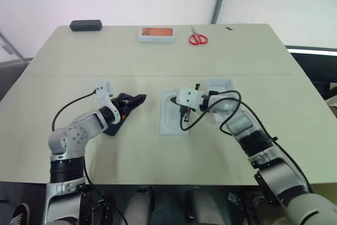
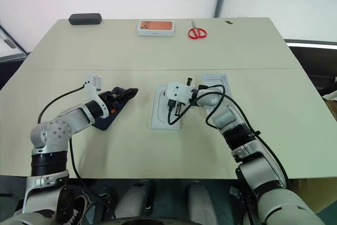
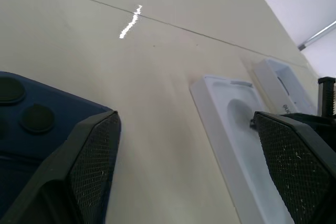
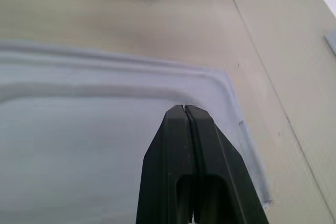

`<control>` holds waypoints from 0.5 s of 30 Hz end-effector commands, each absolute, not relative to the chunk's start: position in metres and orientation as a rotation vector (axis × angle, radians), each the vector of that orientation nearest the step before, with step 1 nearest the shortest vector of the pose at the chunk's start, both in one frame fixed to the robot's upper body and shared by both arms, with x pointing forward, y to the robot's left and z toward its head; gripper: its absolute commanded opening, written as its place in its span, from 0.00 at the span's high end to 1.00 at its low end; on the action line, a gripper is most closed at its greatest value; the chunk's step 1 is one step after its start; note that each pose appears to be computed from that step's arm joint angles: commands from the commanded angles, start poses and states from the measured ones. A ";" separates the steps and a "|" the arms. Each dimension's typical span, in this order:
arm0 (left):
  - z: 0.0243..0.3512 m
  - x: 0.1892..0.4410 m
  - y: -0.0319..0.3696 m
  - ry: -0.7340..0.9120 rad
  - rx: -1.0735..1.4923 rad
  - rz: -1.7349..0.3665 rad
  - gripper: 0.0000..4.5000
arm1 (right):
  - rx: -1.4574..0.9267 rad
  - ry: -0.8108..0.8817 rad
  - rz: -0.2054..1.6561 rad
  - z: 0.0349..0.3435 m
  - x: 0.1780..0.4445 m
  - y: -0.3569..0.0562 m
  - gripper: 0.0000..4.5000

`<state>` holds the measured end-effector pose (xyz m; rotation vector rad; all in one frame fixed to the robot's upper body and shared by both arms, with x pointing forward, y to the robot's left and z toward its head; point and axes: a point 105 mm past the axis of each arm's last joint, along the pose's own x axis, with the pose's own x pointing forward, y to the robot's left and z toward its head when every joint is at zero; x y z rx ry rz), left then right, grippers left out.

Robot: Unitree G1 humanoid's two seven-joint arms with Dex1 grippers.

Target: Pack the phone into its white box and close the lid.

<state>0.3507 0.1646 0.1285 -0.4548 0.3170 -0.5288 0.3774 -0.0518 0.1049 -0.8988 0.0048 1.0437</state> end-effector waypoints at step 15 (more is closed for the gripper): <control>0.154 0.354 0.266 0.394 -0.294 -0.527 0.03 | -0.592 -0.127 1.126 0.172 0.348 0.016 0.99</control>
